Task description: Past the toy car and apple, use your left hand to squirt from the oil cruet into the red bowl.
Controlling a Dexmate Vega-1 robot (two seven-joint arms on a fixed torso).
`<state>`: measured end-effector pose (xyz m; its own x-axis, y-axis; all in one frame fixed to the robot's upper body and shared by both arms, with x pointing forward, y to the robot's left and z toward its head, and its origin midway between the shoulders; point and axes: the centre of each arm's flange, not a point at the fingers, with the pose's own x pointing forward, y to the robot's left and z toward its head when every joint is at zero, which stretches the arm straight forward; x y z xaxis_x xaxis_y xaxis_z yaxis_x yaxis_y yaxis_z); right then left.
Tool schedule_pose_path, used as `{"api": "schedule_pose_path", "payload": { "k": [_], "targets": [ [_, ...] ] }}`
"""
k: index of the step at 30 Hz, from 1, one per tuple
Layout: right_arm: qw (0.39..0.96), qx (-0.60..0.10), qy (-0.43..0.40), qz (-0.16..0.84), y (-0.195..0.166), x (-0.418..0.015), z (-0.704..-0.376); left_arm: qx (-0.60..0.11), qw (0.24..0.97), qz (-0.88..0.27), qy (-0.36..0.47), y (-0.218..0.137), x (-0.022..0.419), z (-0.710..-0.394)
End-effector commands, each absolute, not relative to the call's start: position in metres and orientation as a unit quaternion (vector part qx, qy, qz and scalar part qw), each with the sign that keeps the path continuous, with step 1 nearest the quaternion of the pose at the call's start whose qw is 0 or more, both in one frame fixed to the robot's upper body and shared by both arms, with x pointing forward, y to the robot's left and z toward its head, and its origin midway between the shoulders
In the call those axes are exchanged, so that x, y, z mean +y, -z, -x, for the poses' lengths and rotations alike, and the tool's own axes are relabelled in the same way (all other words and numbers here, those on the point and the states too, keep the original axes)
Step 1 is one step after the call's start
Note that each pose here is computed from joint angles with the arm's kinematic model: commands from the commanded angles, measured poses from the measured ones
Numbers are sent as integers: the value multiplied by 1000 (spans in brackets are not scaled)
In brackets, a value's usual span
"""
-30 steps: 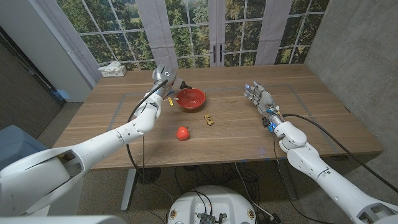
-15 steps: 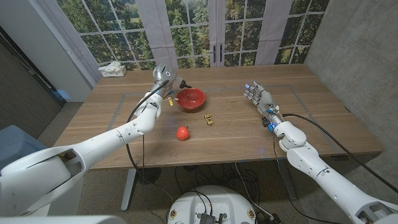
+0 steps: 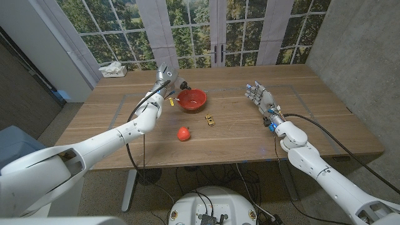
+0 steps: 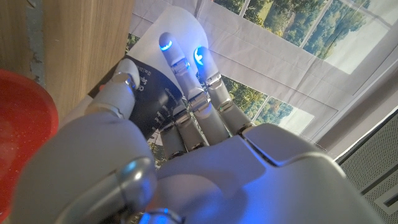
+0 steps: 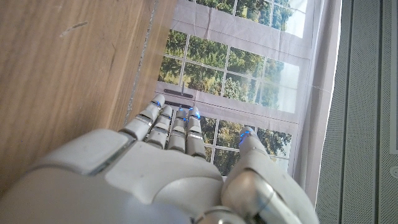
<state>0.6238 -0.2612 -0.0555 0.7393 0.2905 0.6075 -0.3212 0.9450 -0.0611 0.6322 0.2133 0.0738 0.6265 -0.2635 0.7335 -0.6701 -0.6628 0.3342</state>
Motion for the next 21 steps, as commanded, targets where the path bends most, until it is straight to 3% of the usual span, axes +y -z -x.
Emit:
{"api": "schedule_pose_path", "payload": {
  "k": [1, 21],
  "targets": [
    [931, -324, -168, -23, 54, -261, -627, -270, 292, -856, -331, -75, 214, -636],
    [926, -330, -184, -22, 51, -260, -632, -283, 258, -857, -346, -75, 216, -620]
  ]
}}
